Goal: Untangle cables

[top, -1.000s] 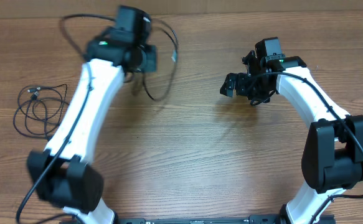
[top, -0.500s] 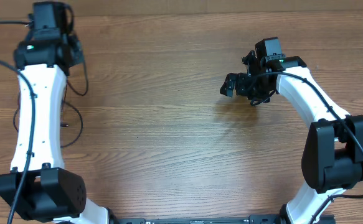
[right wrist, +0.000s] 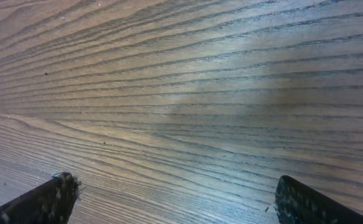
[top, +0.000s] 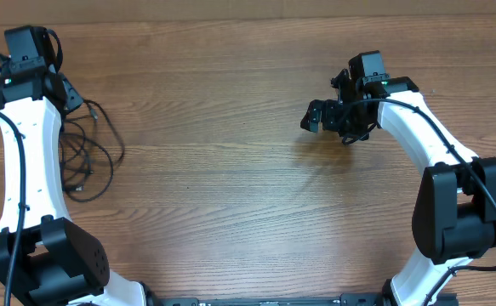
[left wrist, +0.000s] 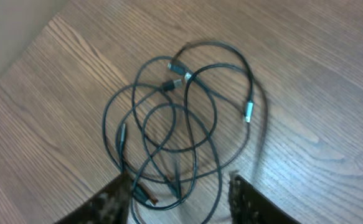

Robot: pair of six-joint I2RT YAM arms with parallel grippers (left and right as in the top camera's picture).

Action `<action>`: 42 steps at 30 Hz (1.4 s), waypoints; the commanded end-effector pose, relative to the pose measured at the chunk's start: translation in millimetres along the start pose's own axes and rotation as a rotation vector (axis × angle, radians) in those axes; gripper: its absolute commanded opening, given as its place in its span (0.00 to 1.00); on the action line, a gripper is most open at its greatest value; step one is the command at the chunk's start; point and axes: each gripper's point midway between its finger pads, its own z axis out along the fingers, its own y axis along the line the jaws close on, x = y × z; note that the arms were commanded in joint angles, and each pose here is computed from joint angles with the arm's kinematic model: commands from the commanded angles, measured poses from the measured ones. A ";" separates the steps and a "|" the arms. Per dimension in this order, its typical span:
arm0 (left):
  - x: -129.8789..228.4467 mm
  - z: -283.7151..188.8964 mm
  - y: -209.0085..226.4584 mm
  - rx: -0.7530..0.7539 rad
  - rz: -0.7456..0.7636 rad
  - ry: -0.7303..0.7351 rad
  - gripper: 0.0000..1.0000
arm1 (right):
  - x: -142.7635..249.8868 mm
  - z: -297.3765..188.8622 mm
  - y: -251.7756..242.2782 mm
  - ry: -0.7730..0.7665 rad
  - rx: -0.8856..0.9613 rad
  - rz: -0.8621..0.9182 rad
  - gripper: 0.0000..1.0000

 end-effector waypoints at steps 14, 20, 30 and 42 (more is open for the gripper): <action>108.3 -10.0 -104.8 0.525 0.075 0.384 1.00 | -2.1 -7.3 3.6 -0.023 0.000 -0.010 1.00; 172.9 -10.5 -123.2 0.519 0.073 0.546 1.00 | -2.1 -7.3 3.6 -0.023 0.000 -0.010 1.00; 190.0 -12.6 -127.5 0.511 0.111 0.572 1.00 | -2.1 -7.3 3.6 -0.023 0.000 -0.010 1.00; 190.0 -12.6 -127.5 0.511 0.111 0.572 1.00 | -2.1 -7.3 3.6 -0.023 0.000 -0.010 1.00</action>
